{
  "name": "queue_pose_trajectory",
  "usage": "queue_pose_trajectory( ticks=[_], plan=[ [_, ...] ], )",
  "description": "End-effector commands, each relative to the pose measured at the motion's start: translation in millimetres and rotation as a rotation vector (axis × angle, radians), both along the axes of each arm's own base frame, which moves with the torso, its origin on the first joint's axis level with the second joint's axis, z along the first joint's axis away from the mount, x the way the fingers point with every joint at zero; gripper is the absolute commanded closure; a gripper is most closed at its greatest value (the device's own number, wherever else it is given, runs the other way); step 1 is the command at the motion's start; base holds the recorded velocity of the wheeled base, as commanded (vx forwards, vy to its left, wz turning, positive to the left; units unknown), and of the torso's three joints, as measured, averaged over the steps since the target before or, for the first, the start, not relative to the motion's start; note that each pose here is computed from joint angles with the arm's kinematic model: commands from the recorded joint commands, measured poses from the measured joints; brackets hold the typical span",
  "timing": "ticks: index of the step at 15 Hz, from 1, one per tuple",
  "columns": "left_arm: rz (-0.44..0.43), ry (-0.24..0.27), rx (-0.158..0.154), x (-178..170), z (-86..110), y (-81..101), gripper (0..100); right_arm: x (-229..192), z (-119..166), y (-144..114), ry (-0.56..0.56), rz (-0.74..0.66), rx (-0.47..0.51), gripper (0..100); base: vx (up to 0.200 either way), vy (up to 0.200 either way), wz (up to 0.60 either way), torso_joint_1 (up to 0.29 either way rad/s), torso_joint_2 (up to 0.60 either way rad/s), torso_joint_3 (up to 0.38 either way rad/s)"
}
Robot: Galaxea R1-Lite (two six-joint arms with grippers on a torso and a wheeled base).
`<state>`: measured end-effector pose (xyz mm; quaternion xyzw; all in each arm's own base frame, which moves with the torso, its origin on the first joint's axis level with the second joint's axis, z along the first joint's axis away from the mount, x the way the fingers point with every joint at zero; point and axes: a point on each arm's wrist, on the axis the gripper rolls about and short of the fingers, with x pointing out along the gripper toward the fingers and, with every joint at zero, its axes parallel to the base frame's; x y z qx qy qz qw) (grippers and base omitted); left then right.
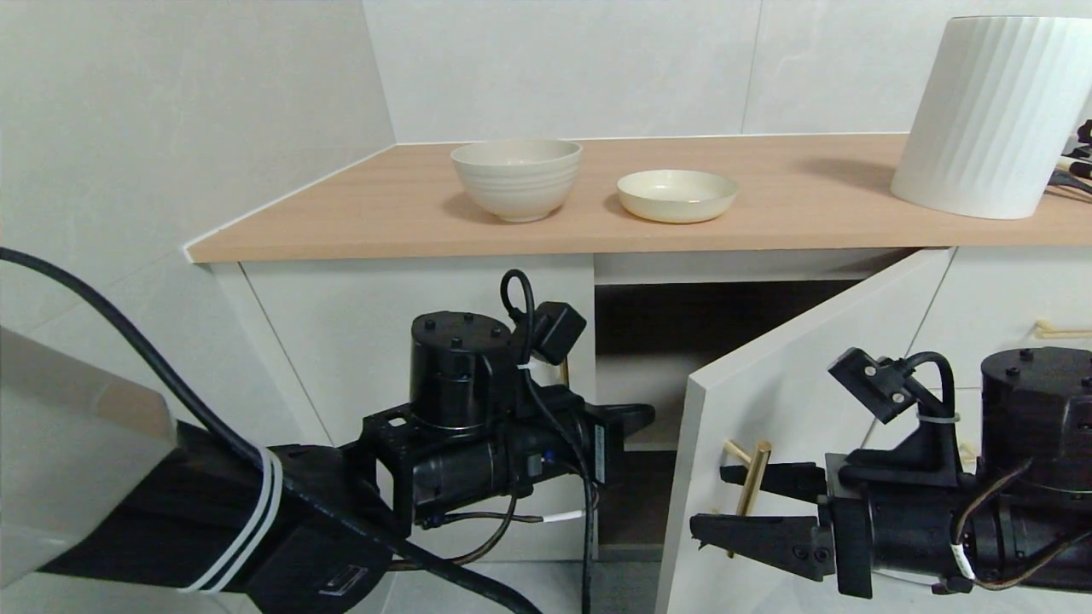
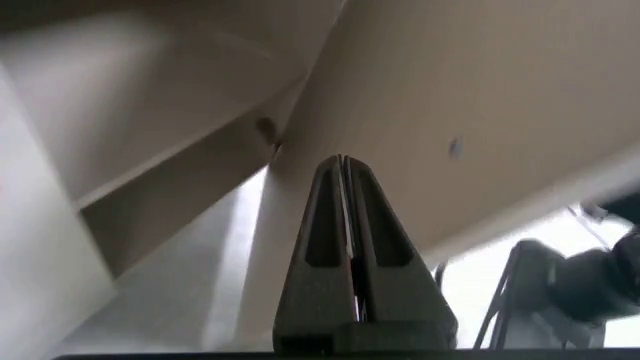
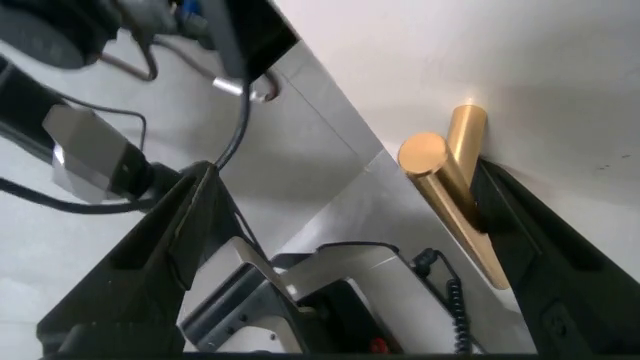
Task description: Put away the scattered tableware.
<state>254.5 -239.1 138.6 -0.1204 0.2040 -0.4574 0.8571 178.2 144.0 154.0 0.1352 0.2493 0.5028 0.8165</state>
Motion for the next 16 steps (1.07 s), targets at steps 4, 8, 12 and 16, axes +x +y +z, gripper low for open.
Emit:
queue_pose_trajectory(
  ticks=[4, 8, 12, 16],
  plan=[
    [-0.057, 0.023, -0.017, -4.3, -5.2, -28.0, 100, 0.5, -3.4, -0.3, 0.002, -0.002, -0.016, 0, 0.000, 0.000, 0.00, 0.000, 0.00, 0.000],
    [-0.071, 0.022, -0.018, -6.9, -5.8, -31.9, 100, -0.2, -0.5, -5.7, -0.020, -0.057, -0.023, 0, 0.000, 0.000, 0.00, 0.000, 0.00, 0.000],
    [-0.077, 0.017, -0.023, -9.9, -4.9, -35.1, 100, -9.5, -5.8, -33.4, -0.046, -0.182, -0.063, 0, 0.000, 0.000, 0.00, 0.000, 0.00, 0.000],
    [-0.073, 0.024, -0.015, -10.6, -7.1, -34.2, 100, -42.7, 9.9, -54.0, -0.115, -0.199, -0.105, 0, 0.000, 0.000, 0.00, 0.000, 0.00, 0.000]
  ],
)
